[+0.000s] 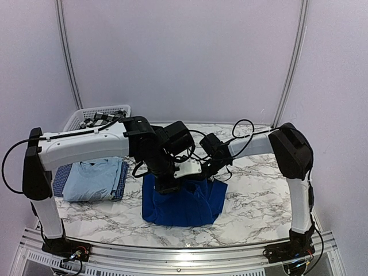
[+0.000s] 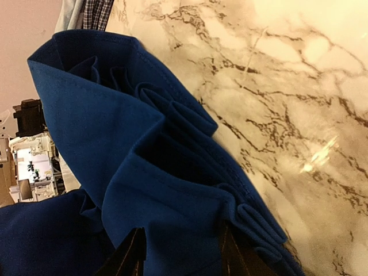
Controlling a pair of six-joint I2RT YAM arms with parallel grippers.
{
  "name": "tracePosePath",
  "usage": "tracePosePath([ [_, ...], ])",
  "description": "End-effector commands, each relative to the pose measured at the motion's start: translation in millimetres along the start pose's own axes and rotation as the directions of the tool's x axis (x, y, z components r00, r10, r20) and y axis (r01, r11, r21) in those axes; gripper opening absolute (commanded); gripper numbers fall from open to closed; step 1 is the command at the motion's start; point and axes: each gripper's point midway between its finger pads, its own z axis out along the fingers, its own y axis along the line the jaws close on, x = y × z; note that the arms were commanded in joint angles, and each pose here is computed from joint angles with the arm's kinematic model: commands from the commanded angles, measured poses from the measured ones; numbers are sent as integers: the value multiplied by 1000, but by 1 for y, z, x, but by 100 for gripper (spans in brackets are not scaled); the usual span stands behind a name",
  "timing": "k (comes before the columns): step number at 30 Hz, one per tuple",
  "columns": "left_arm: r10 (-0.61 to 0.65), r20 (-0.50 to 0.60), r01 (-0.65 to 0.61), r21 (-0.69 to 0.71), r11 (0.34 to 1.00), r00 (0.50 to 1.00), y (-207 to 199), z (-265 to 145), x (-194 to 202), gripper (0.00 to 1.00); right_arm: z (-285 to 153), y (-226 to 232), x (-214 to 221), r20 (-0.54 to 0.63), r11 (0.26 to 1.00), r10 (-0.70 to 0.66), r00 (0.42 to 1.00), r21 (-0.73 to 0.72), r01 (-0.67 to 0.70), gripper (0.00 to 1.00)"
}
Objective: Fold and stack the mixed laundry pile
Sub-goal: Fold the rectangle-folded skirt at the center of the board, then adjust the square-folded skirt at the center of the board.
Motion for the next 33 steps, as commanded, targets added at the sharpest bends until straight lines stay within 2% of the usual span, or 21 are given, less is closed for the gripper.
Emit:
tracePosePath([
  [1, 22, -5, -22, -77, 997, 1000, 37, 6, -6, 17, 16, 5, 14, -54, 999, 18, 998, -46, -21, 43],
  [4, -4, 19, 6, -107, 994, 1000, 65, 10, -15, 22, 9, 12, 9, -38, 999, 4, 999, -50, -6, 43],
  [6, -34, 37, 38, -129, 991, 999, 86, 10, -18, 32, -5, 16, -2, 1, 999, -6, 1000, -36, 6, 44],
  [9, -86, 61, 95, -163, 982, 994, 114, 9, -17, 60, -39, 20, -22, 88, 1000, -1, 996, -11, 2, 49],
  [11, -135, 72, 147, -215, 965, 988, 135, 4, -11, 93, -66, 17, -33, 147, 1000, 13, 989, 14, -15, 51],
  [12, -169, 83, 184, -247, 951, 982, 147, 1, -8, 98, -79, 15, -36, 170, 999, 20, 985, 24, -24, 52],
  [16, -302, 182, 347, -325, 880, 936, 177, -31, 3, 99, -128, -12, -40, 263, 991, 64, 963, 97, -92, 55],
  [19, -377, 312, 475, -357, 804, 872, 185, -61, 7, 99, -155, -9, -40, 321, 993, 50, 946, 87, -82, 57],
  [21, -447, 402, 585, -349, 732, 799, 187, -79, 16, 99, -164, 5, -38, 348, 997, 7, 938, 72, -34, 58],
  [23, -538, 465, 689, -260, 676, 703, 178, -84, 24, 99, -165, 17, -34, 369, 999, -10, 930, 32, -2, 60],
  [25, -569, 438, 665, -96, 741, 696, 145, -70, 22, 99, -164, 18, -33, 384, 1000, -13, 923, 15, 8, 60],
  [27, -593, 418, 638, 39, 769, 689, 118, -59, 19, 99, -159, 12, -35, 374, 1000, 5, 927, 0, -5, 56],
  [30, -639, 376, 658, 94, 747, 671, 100, -36, 26, 99, -142, 9, -37, 330, 1000, 22, 944, -7, -21, 55],
  [33, -672, 372, 694, 95, 713, 640, 100, -20, 31, 99, -121, 17, -32, 277, 1000, -4, 961, 19, -1, 58],
])
